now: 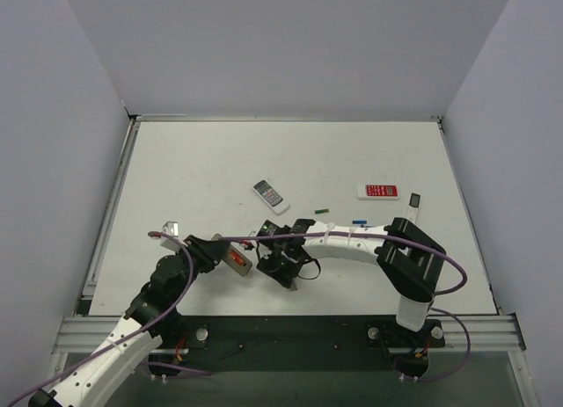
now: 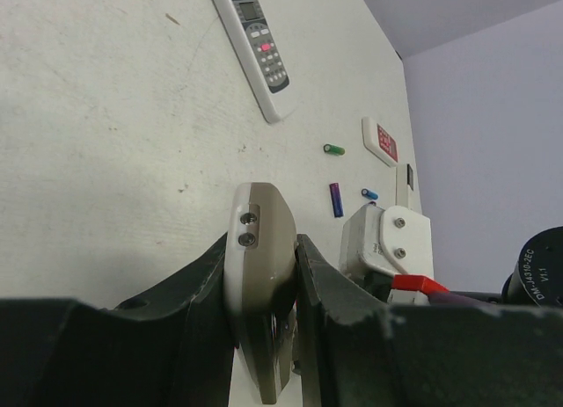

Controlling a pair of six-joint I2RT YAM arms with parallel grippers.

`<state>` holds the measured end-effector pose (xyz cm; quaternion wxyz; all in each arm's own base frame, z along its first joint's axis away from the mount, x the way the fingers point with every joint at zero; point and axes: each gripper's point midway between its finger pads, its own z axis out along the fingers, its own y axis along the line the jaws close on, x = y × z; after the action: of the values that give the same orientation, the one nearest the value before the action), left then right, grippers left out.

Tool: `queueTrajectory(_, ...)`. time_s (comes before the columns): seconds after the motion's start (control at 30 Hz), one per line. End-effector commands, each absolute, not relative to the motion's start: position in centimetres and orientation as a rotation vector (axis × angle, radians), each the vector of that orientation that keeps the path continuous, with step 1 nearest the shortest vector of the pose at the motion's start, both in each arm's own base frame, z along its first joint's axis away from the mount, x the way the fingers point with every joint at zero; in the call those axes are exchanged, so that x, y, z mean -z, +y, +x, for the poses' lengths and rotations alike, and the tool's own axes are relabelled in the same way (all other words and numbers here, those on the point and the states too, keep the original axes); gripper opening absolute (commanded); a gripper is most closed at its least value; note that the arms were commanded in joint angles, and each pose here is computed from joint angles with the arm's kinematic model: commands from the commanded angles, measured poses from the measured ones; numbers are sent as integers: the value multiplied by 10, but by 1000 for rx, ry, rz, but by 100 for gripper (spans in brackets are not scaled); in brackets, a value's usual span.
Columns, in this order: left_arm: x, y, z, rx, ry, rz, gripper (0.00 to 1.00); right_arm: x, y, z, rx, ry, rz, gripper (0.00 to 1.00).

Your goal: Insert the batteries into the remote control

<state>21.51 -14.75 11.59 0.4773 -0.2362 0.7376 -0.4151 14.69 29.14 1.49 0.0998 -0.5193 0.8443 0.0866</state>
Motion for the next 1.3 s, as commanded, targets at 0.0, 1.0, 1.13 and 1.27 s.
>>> queueTrajectory(0.0, -122, -137, 217, 968, 1780, -620, 0, -15, 302, 164, -192, 2535, -1377, 47)
queueTrajectory(1.0, -144, -161, 218, 1108, 1748, -518, 0, -49, 230, 187, -234, 2240, -1682, 51)
queueTrajectory(1.13, -149, -162, 217, 1121, 1737, -501, 0, -36, 224, 175, -279, 2135, -1908, 52)
queueTrajectory(1.27, -150, -163, 216, 1126, 1736, -496, 0, -27, 222, 176, -282, 2111, -1992, 52)
